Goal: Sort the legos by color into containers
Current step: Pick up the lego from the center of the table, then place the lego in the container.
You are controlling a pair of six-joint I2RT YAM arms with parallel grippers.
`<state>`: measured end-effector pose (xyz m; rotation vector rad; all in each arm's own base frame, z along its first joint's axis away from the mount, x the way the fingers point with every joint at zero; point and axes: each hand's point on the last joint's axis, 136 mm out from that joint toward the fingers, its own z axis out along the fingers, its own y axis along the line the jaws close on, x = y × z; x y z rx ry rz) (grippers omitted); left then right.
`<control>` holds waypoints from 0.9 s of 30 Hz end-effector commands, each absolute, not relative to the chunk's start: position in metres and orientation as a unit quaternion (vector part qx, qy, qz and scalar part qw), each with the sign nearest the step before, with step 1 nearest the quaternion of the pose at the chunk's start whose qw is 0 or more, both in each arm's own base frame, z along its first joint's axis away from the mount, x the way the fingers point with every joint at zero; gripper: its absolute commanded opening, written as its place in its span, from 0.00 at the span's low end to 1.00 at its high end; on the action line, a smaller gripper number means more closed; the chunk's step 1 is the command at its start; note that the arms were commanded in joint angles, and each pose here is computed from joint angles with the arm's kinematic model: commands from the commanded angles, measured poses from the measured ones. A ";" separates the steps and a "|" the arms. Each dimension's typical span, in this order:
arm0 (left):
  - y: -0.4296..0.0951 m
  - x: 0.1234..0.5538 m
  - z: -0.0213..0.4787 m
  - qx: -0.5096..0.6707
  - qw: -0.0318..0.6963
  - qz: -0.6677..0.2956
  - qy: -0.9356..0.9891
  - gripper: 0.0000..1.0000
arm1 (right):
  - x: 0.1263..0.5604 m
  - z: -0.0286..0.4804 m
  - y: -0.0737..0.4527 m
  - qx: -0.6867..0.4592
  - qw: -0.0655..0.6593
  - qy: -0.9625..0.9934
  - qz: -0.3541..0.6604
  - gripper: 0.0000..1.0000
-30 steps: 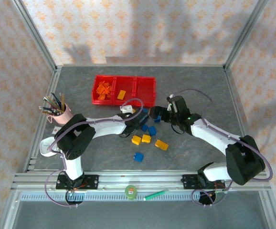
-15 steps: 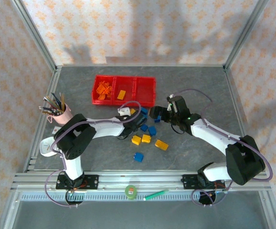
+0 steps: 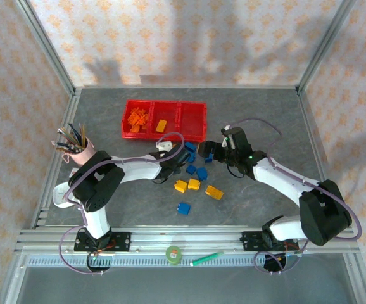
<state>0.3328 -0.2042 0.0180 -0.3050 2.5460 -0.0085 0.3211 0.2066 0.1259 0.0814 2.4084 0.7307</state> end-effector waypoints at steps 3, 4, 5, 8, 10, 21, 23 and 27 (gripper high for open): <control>-0.213 0.335 0.009 -0.113 0.269 -0.028 0.956 0.35 | 0.324 0.134 0.206 0.031 0.319 0.904 0.284 1.00; -0.213 0.336 0.011 -0.112 0.271 -0.029 0.956 0.33 | 0.325 0.135 0.206 0.031 0.319 0.903 0.285 1.00; -0.212 0.336 0.015 -0.112 0.275 -0.030 0.954 0.32 | 0.325 0.137 0.207 0.031 0.320 0.903 0.286 1.00; -0.211 0.338 0.030 -0.114 0.288 -0.033 0.950 0.31 | 0.326 0.143 0.211 0.028 0.322 0.898 0.297 1.00; -0.209 0.339 0.041 -0.114 0.298 -0.035 0.947 0.31 | 0.327 0.148 0.213 0.027 0.324 0.896 0.303 1.00; -0.183 0.389 0.118 -0.117 0.372 0.000 0.921 0.32 | 0.346 0.178 0.225 0.028 0.352 0.876 0.330 1.00; -0.177 0.406 0.126 -0.120 0.380 0.013 0.917 0.32 | 0.350 0.181 0.226 0.031 0.357 0.873 0.331 1.00; -0.168 0.440 0.132 -0.121 0.386 0.036 0.914 0.32 | 0.355 0.183 0.229 0.032 0.359 0.872 0.332 1.00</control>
